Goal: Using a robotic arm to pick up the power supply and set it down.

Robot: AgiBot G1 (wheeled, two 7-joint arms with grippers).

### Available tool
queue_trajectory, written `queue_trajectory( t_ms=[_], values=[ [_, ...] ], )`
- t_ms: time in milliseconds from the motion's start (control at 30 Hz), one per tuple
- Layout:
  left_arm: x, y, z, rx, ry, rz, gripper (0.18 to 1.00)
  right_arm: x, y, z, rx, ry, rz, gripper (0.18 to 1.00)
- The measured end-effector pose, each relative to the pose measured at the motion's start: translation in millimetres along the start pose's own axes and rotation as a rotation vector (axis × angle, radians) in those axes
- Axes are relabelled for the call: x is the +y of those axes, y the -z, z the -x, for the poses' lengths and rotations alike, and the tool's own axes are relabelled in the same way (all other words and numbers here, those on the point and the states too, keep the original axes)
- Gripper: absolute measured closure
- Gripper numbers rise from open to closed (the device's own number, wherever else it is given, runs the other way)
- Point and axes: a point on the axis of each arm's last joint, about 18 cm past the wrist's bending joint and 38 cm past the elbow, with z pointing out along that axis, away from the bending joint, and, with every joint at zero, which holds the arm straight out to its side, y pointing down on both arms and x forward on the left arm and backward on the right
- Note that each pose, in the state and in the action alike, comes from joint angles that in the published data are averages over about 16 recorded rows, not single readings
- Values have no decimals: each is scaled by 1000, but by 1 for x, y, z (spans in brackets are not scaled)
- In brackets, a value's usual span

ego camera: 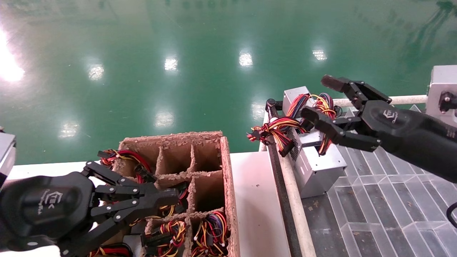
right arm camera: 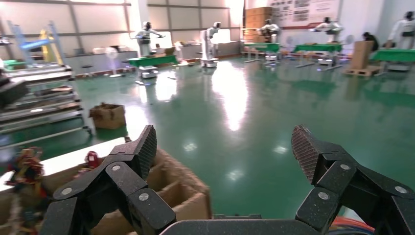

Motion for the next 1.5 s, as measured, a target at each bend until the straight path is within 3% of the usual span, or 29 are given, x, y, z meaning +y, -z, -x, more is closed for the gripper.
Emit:
queue_trajectory(
  t_ms=[800, 1200, 1500],
  values=[
    [0, 0, 0, 0, 0, 0, 948, -23, -15, 65, -257, -34, 42, 178],
    [0, 0, 0, 0, 0, 0, 778, -33, -16, 95, -356, -18, 101, 178],
    [0, 0, 0, 0, 0, 0, 563, -38, -14, 115, -409, 4, 153, 178]
  ],
)
